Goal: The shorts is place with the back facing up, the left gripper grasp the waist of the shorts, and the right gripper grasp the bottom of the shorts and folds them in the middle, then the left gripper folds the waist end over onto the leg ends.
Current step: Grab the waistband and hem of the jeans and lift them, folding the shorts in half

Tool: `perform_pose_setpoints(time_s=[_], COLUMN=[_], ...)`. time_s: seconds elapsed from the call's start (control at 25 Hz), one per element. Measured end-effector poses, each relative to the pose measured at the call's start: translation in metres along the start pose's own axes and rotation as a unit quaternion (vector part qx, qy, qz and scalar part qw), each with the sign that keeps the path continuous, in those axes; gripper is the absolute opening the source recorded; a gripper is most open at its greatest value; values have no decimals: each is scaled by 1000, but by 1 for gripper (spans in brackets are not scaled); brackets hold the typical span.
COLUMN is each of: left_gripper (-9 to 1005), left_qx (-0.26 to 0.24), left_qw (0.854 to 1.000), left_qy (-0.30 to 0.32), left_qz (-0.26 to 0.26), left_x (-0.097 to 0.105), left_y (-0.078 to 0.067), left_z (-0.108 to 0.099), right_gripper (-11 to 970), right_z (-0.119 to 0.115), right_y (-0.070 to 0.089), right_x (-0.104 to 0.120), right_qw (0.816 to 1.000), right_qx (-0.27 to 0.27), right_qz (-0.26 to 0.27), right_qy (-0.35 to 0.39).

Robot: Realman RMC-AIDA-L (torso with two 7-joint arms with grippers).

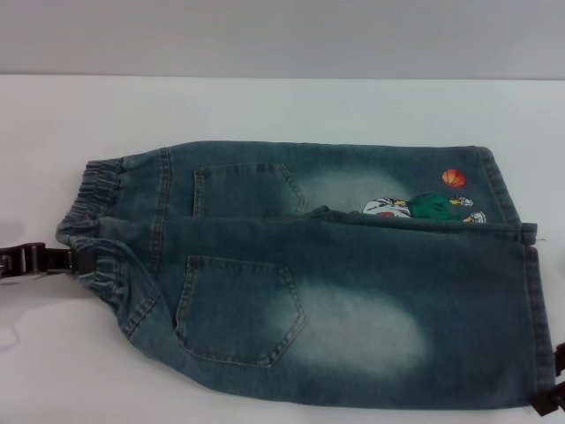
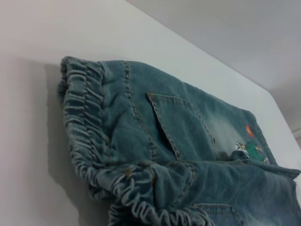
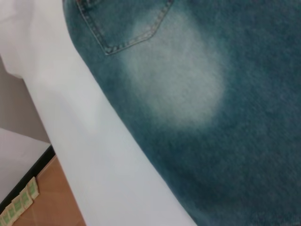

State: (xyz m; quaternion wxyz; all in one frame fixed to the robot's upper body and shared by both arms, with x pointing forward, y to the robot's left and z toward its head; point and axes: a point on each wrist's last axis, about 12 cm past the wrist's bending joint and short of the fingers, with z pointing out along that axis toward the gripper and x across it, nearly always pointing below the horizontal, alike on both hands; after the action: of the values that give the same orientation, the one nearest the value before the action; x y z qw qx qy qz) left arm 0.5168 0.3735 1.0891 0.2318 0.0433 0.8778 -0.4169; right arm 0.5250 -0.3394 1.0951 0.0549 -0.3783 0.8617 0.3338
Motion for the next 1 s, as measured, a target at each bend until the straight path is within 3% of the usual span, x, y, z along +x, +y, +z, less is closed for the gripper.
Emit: perform_pose_setpoints(time_s=[0.4, 0.76, 1.0], left_gripper=[41, 41, 41], left_qx=[-2, -2, 0], left_qw=[1000, 1000, 1000], left_qy=[0, -1, -1], left_qz=[2, 1, 3], left_x=[-1, -1, -2], left_y=[0, 0, -1], left_z=[0, 0, 1], right_gripper=[642, 641, 453], right_z=[3, 2, 2], right_y=[9, 8, 8], right_x=[-18, -17, -17], right_qw=[999, 999, 999], right_qx=[-26, -16, -14], right_qz=[-29, -40, -45], right_qy=[8, 8, 10])
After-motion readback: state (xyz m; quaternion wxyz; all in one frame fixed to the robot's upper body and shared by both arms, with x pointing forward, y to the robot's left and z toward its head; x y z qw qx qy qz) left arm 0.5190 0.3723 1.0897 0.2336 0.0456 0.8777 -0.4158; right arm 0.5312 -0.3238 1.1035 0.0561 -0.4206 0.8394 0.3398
